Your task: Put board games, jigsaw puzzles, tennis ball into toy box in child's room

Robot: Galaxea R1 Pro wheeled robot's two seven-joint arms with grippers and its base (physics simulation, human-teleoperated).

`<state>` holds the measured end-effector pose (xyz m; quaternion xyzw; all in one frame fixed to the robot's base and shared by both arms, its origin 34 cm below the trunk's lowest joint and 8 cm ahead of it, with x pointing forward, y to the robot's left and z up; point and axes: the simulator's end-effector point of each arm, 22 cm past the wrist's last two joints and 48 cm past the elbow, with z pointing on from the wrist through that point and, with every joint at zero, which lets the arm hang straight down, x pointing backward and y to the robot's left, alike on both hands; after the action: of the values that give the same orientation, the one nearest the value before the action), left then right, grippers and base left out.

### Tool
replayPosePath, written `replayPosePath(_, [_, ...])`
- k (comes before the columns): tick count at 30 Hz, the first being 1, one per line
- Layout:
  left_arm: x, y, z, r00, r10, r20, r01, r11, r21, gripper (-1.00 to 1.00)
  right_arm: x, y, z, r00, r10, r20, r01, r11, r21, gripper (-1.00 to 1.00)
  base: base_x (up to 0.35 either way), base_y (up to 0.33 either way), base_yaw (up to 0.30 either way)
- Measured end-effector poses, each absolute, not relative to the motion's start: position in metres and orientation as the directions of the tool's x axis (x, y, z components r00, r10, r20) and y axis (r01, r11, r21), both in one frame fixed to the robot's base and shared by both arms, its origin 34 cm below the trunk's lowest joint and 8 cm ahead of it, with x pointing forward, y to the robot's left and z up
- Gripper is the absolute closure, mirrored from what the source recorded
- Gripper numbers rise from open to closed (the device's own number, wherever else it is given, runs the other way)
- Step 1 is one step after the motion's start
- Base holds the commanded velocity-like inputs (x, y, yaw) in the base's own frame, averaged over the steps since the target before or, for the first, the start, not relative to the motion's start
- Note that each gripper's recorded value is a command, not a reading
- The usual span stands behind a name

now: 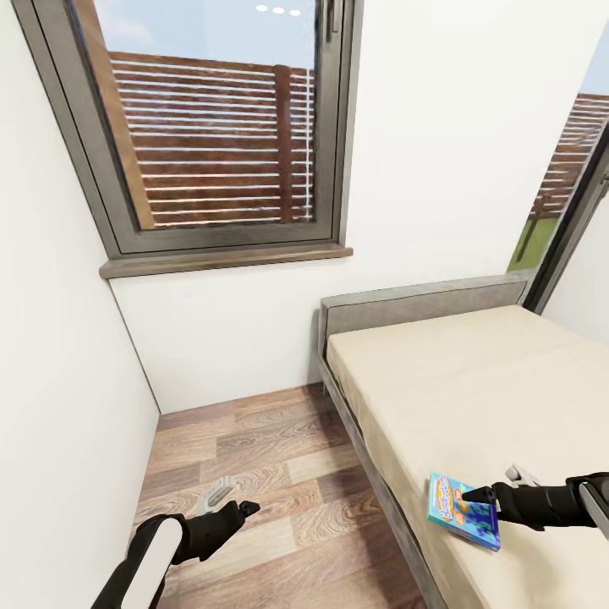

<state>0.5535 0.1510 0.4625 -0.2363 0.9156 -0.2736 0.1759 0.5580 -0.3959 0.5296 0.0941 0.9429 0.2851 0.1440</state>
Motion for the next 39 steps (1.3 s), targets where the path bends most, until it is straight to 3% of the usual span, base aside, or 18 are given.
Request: replayPosePath(39, [0.5534, 0.1505, 0.4623, -0.828, -0.527, -0.194, -0.335, 0.741, -0.583, -1.0, 0.5621, -0.4055, 0.5336, -0.935, 0.271, -0.229, 0.104, 0.826, 0.554, -1.0, 0.0, 0.0, 0.0])
